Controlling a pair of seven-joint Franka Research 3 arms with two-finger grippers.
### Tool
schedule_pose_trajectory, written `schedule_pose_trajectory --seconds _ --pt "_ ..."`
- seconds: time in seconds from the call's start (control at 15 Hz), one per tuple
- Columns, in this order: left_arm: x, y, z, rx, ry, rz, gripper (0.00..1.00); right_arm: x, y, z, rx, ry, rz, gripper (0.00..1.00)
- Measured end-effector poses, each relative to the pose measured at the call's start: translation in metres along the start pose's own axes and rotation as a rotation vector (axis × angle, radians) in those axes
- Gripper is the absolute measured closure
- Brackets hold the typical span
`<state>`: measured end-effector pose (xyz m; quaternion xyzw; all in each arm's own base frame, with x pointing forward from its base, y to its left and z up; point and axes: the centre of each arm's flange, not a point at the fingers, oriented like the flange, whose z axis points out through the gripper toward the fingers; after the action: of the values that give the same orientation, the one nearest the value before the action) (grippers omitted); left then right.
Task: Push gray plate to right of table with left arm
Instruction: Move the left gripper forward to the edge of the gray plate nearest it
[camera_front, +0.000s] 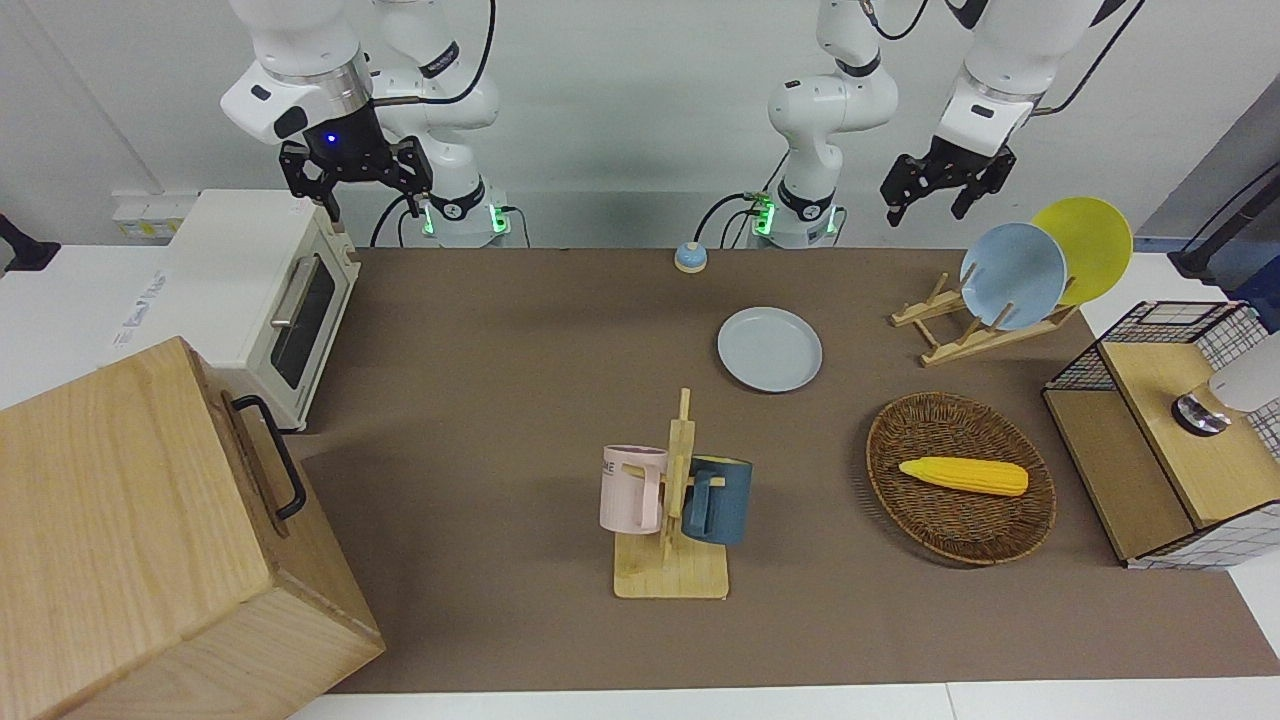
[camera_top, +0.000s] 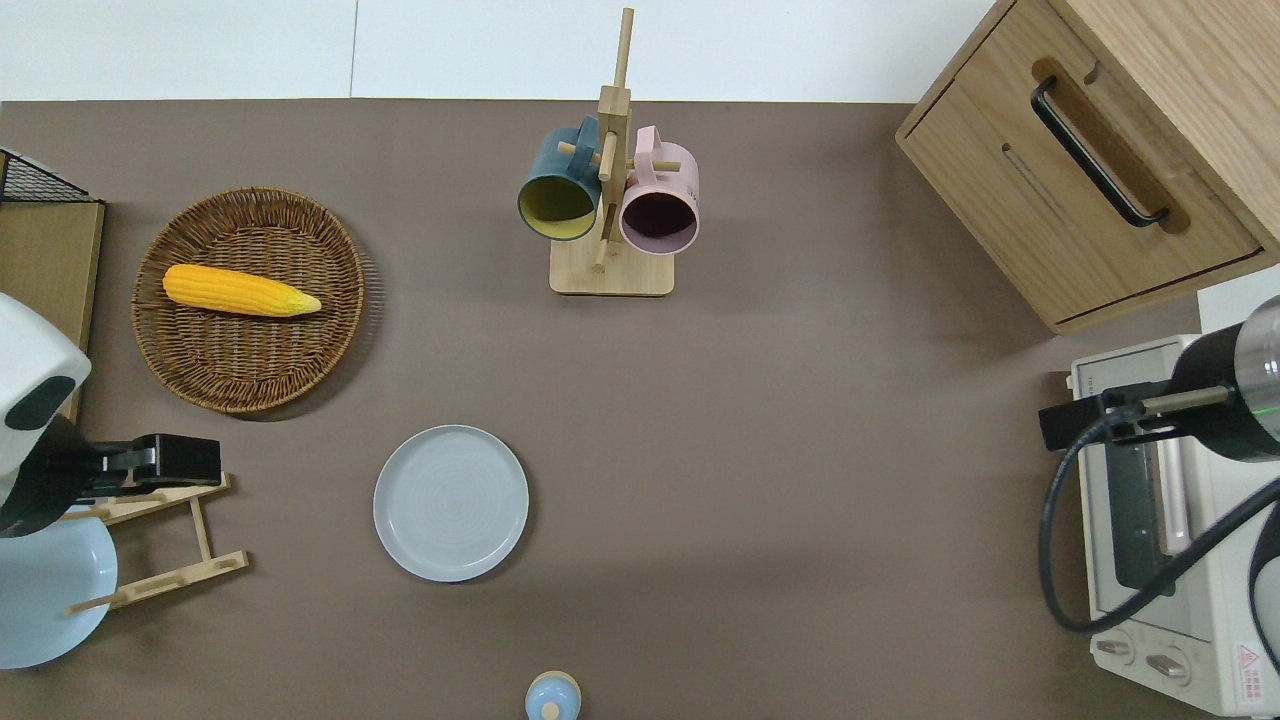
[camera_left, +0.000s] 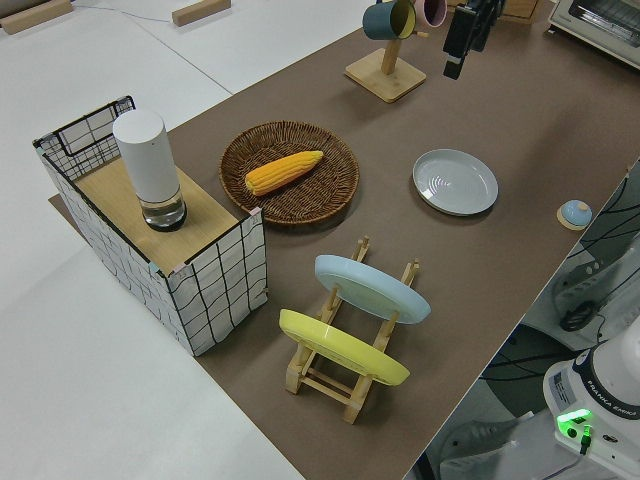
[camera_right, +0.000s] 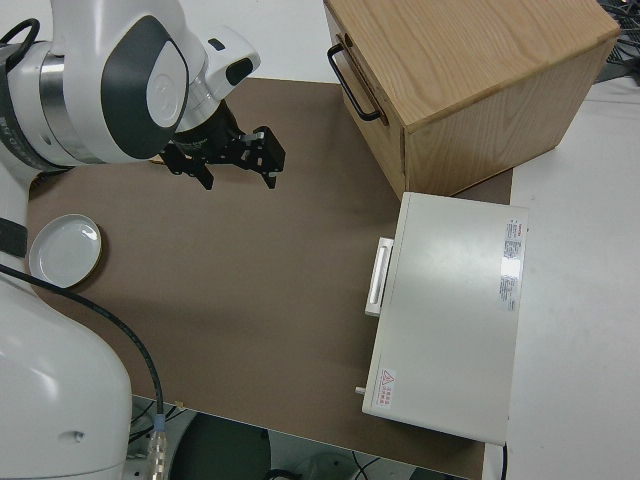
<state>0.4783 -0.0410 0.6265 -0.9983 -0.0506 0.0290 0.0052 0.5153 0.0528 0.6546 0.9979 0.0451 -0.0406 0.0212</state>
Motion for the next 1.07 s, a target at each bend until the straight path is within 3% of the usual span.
schedule_pose_trajectory --seconds 0.6,1.07 --pt "-0.015 0.001 0.021 -0.021 -0.022 -0.004 0.00 0.000 0.000 0.000 0.000 0.000 0.000 0.00" --pt "-0.005 0.000 0.115 -0.047 -0.053 -0.025 0.00 0.000 0.000 0.000 0.000 0.000 0.000 0.00"
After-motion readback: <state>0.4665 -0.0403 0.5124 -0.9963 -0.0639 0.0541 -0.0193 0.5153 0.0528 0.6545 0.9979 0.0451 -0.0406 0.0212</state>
